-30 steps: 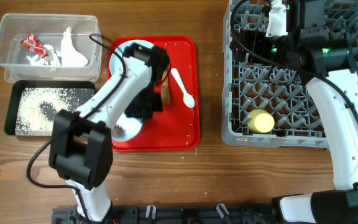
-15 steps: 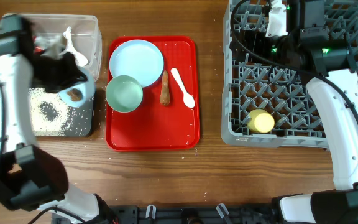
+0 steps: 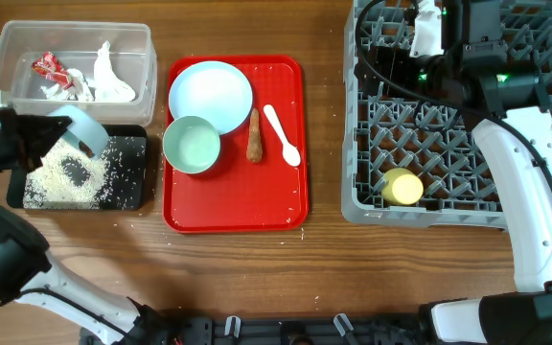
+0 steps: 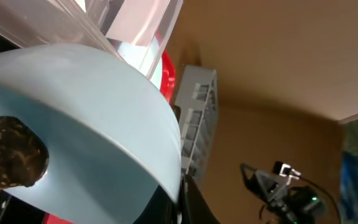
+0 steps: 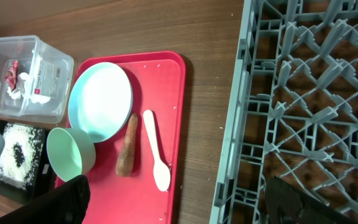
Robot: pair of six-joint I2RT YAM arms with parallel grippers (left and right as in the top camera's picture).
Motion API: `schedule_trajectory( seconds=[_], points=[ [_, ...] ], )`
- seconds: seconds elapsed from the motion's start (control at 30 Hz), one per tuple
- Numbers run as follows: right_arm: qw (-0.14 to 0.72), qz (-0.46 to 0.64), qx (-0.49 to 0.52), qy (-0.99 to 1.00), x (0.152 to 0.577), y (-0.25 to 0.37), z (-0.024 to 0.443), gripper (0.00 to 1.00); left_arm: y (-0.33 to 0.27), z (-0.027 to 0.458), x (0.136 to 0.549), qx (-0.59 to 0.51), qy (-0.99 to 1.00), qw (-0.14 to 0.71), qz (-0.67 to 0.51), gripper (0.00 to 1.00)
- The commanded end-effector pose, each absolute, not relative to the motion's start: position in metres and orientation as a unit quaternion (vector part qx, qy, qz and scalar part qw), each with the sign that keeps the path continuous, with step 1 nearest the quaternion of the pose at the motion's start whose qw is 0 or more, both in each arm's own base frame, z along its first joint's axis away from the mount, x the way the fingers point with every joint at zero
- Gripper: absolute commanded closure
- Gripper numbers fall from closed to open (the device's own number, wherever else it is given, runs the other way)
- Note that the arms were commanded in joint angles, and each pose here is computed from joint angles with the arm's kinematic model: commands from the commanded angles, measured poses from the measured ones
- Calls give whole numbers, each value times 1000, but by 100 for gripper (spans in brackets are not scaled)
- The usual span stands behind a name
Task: Sort waste into correct bins and load items into the dishwasher rack
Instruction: 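Tip the blue bowl over the black tray to dump the scrap, then set the empty blue bowl back on the red tray with the left gripper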
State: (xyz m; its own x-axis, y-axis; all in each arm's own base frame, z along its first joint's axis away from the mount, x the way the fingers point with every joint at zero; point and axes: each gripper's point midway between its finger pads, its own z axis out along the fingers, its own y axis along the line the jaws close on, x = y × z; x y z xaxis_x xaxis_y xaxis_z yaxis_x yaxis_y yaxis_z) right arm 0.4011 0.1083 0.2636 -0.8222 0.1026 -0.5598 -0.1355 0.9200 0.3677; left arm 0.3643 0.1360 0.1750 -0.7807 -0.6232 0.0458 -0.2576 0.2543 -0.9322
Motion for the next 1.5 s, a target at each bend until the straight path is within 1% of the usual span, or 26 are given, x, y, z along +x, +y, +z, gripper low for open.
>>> schedule_trajectory(
  seconds=[0.0,0.07,0.2,0.27,0.33,0.4,0.57,0.67,0.73,0.8,0.83,0.9,0.93,1.0,1.03,1.1,1.27,1.4,1.47],
  points=[
    [301,190,-14,934,405,106,262,9,140,182,369,-288,744,190,-572,96],
    [301,190,-14,934,405,106,262,9,139,188,370,-303,727,183,-588,96],
    [301,190,-14,934,405,106,262,9,139,213,377,-315,673,204,-638,96],
    [301,190,-14,934,405,106,262,9,140,209,378,-302,685,214,-627,96],
    [301,190,-14,934,405,106,262,9,147,189,379,-274,732,228,-580,96],
    [301,190,-14,934,405,106,262,8,148,179,377,-270,753,220,-559,96],
    [301,190,-14,934,405,106,262,9,146,190,378,-283,726,220,-587,96],
    [301,190,-14,934,405,106,262,9,140,200,378,-301,711,204,-602,96],
    [302,190,-14,934,405,106,263,9,126,218,377,-260,728,225,-594,96],
    [304,190,-14,933,406,106,263,9,92,248,373,-183,755,253,-576,96],
    [306,191,-14,933,407,107,264,9,70,259,371,-143,776,254,-559,96],
    [307,191,-15,932,407,107,264,9,24,266,365,-60,825,243,-507,96],
    [307,191,-15,932,407,107,264,8,-10,261,361,-9,860,216,-461,96],
    [307,190,-15,932,407,107,264,8,-43,243,359,11,901,165,-401,96],
    [307,190,-15,932,407,107,264,9,-69,227,357,25,926,128,-353,96],
    [307,190,-15,932,407,107,264,9,-106,203,352,54,953,87,-283,96],
    [305,190,-16,933,406,106,263,8,-176,152,328,117,987,42,-99,96],
    [304,190,-16,933,406,106,263,8,-220,110,301,178,982,13,-53,96],
    [303,189,-16,934,406,106,263,8,-222,89,291,177,984,-5,-21,96]
  ],
)
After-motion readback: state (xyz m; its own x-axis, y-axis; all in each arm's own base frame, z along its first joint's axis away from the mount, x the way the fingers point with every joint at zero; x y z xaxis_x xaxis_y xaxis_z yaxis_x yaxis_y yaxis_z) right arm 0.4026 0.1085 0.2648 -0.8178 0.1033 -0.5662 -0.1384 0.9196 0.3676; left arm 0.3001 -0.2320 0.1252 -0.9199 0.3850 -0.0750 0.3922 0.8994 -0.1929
